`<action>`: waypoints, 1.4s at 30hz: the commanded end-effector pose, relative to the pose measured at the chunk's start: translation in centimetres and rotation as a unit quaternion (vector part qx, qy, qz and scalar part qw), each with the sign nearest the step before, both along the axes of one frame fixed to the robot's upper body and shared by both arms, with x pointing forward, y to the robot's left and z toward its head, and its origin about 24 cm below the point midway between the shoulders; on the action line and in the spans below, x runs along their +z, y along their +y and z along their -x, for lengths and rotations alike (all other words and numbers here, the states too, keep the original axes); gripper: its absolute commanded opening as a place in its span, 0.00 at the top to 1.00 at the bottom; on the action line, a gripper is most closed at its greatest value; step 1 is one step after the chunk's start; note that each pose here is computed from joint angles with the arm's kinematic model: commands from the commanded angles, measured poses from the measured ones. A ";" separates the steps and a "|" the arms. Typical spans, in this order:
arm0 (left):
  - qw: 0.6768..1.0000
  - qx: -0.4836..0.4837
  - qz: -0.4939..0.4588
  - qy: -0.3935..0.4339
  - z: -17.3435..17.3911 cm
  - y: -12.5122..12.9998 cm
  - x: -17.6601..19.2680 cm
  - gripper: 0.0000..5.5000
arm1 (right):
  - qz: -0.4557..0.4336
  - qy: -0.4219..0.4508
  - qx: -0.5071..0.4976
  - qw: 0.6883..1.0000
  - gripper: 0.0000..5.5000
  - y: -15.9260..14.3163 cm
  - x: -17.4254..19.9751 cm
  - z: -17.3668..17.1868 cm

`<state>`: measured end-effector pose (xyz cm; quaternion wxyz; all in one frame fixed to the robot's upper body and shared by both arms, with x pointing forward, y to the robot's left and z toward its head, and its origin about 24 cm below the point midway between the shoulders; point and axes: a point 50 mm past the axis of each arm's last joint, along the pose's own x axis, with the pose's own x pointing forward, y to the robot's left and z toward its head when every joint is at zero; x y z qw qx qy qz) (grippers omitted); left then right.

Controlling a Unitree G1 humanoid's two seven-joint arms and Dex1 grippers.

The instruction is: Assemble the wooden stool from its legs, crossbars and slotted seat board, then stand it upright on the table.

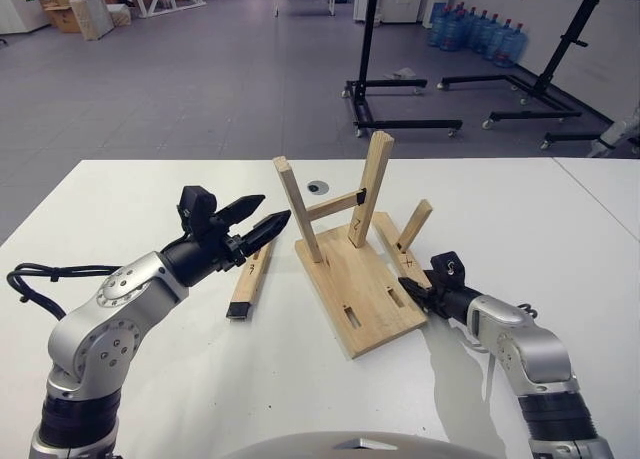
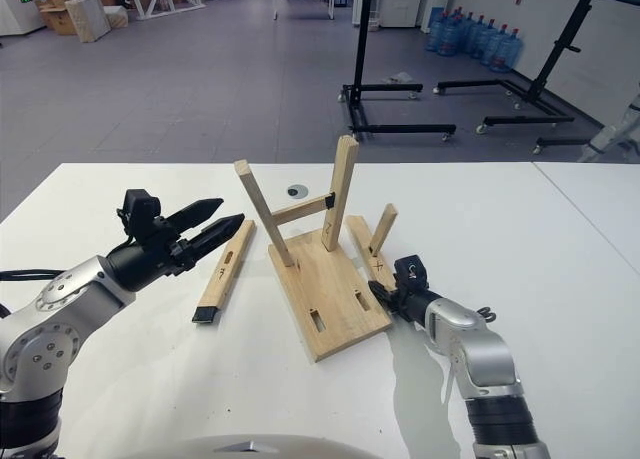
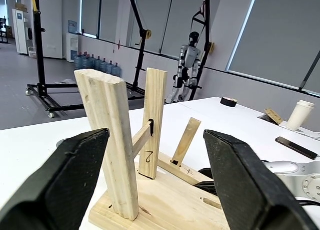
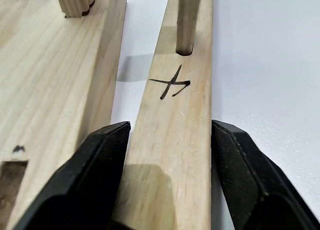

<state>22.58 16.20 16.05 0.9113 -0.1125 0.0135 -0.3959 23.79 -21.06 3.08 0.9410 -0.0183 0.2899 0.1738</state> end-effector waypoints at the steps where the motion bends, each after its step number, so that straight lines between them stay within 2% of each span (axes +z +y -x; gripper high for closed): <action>1: 1.000 0.003 -0.007 -0.006 -0.3 0.1 0.2 0.37 | 0.026 0.046 0.001 0.999 0.48 -0.3 -1.8 0.7; 3: 1.000 0.003 -0.006 -0.007 -0.3 0.0 0.2 0.37 | 0.029 0.046 -0.001 0.999 0.48 -0.4 -1.8 0.7; 8: 1.000 0.004 -0.002 -0.010 -0.3 -0.1 0.1 0.37 | 0.013 0.036 -0.023 0.999 0.62 -1.3 -1.4 0.6; 13: 0.997 0.010 0.078 -0.008 -0.6 0.5 0.9 0.37 | -0.033 -0.013 -0.038 0.999 0.62 -3.3 0.7 -0.1; 17: 0.988 -0.006 0.156 -0.013 -1.1 1.1 2.8 0.37 | -0.095 -0.123 -0.066 0.986 0.62 -7.5 6.8 -1.9; 20: 0.979 -0.052 0.195 -0.017 -1.3 1.1 4.6 0.37 | -0.158 -0.216 -0.015 0.963 0.62 -8.3 13.1 -2.6; 24: 0.968 -0.117 0.223 -0.006 -2.3 0.3 6.0 0.37 | -0.240 -0.261 0.128 0.926 0.62 -6.0 18.6 -1.8; 29: 0.939 -0.207 0.274 0.018 -2.6 -1.4 6.7 0.37 | -0.328 -0.227 0.309 0.864 0.62 -2.0 20.4 0.2; 33: 0.926 -0.241 0.287 0.052 -2.4 -1.7 5.8 0.37 | -0.390 -0.193 0.368 0.822 0.62 0.5 20.2 -0.4; 38: 0.899 -0.287 0.324 0.068 -2.2 -2.0 6.4 0.37 | -0.432 -0.155 0.396 0.796 0.62 2.9 19.3 -0.9; 42: 0.899 -0.292 0.317 0.075 -2.3 -2.5 6.5 0.37 | -0.452 -0.138 0.407 0.781 0.62 4.6 18.7 -0.6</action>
